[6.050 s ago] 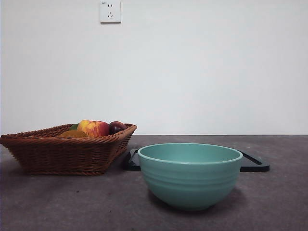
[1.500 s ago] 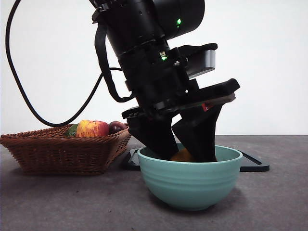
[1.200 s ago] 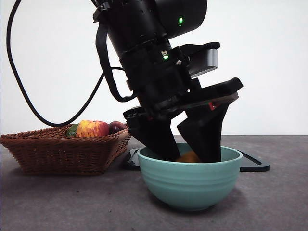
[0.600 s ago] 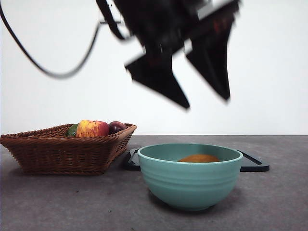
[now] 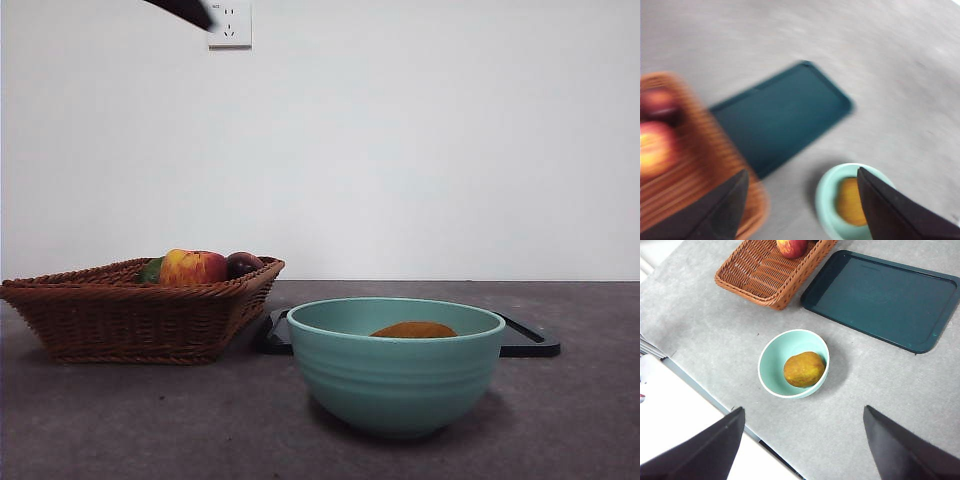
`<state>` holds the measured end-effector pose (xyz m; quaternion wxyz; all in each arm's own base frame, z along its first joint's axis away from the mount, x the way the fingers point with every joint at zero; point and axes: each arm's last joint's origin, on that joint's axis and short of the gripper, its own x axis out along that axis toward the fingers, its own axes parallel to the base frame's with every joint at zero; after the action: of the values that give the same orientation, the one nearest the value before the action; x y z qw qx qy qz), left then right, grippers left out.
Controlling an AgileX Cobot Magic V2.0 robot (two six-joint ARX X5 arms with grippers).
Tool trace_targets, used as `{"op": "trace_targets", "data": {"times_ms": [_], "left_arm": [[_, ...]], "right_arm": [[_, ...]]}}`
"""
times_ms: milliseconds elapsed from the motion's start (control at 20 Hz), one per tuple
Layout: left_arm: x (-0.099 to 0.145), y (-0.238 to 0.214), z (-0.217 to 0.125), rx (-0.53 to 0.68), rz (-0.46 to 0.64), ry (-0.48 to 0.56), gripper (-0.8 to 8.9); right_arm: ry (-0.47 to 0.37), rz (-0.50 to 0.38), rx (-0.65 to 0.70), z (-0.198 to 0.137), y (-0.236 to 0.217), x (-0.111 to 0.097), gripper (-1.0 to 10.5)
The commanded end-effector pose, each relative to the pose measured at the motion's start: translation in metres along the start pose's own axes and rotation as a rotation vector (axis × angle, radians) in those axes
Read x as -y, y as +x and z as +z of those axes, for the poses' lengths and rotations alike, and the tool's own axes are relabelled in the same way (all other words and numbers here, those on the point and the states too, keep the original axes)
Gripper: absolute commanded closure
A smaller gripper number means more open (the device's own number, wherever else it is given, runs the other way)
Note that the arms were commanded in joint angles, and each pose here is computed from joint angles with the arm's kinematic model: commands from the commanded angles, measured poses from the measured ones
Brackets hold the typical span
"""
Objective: Pick up the wifruite, put it on the bowl, pick up the plate, put it on desk
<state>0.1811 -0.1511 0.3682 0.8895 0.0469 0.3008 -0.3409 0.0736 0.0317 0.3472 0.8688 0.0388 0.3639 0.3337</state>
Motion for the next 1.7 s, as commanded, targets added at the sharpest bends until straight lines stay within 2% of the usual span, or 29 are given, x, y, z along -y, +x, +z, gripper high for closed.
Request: {"op": "trace_targets", "data": {"times_ms": [50,200,350,650,800,1250,1450,1700], "left_arm": [[-0.011,-0.024,0.001,0.043,0.043,-0.029,4.69],[-0.022,-0.045,-0.013,0.053,0.067,-0.061,4.69],[-0.024,-0.053,-0.042,0.025,-0.001,-0.083,4.69],[-0.015,-0.05,-0.099,-0.088,-0.337,-0.115,4.7],[-0.014,-0.054,-0.107,-0.143,-0.345,-0.12,4.7],[-0.014,-0.056,-0.108,-0.146,-0.345,-0.115,4.7],[-0.014,-0.056,-0.108,-0.147,-0.345,-0.115,4.7],[-0.014,-0.056,-0.108,-0.147,-0.345,-0.115,4.7]], "right_arm": [[-0.01,0.001,0.02,0.004,-0.003,-0.002,5.7],[-0.02,0.0,0.038,0.006,-0.003,-0.002,5.7],[-0.035,0.0,0.068,0.009,-0.003,-0.002,5.7],[-0.016,0.001,0.033,0.015,0.006,0.003,5.7],[-0.002,0.002,0.007,0.018,0.012,0.006,5.7],[0.043,0.01,-0.04,0.022,0.022,0.011,5.7],[0.115,0.019,-0.088,0.013,0.036,0.017,5.7],[0.219,0.07,-0.105,-0.01,0.084,0.028,5.7]]}}
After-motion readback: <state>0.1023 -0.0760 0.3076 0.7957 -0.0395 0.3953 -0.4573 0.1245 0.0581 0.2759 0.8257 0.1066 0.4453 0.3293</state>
